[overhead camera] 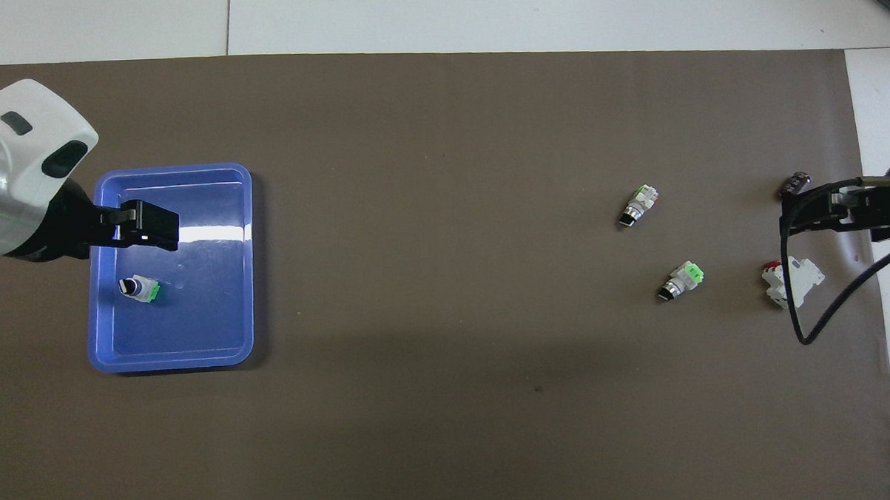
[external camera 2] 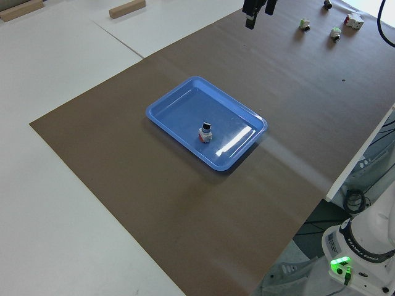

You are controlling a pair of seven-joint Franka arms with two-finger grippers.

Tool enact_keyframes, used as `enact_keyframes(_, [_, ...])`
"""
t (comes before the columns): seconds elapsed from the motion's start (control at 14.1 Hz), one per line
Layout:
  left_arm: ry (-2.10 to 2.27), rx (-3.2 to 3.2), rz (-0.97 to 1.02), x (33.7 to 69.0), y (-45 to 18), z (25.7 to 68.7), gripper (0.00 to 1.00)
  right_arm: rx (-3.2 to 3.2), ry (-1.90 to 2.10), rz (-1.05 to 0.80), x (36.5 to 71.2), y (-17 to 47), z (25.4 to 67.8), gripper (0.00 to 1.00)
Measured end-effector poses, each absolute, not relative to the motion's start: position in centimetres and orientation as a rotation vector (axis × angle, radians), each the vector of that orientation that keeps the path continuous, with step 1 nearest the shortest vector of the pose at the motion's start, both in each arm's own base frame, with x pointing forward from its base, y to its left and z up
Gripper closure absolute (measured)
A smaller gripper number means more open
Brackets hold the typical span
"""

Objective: Turn and place switch with both arms

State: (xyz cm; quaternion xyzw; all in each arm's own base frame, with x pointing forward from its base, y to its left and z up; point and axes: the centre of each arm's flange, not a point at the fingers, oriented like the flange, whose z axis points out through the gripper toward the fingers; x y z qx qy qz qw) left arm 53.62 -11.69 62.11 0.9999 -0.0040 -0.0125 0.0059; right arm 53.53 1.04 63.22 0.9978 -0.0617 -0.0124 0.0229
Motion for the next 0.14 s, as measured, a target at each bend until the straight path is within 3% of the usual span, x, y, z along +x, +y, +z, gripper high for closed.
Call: enact_keyframes(0.14, [-0.012, 3.130, -0.039, 53.62, -11.69, 62.11, 0.00, 3.090, -0.191, -0.038, 53.53, 1.04, 63.22, 0.00])
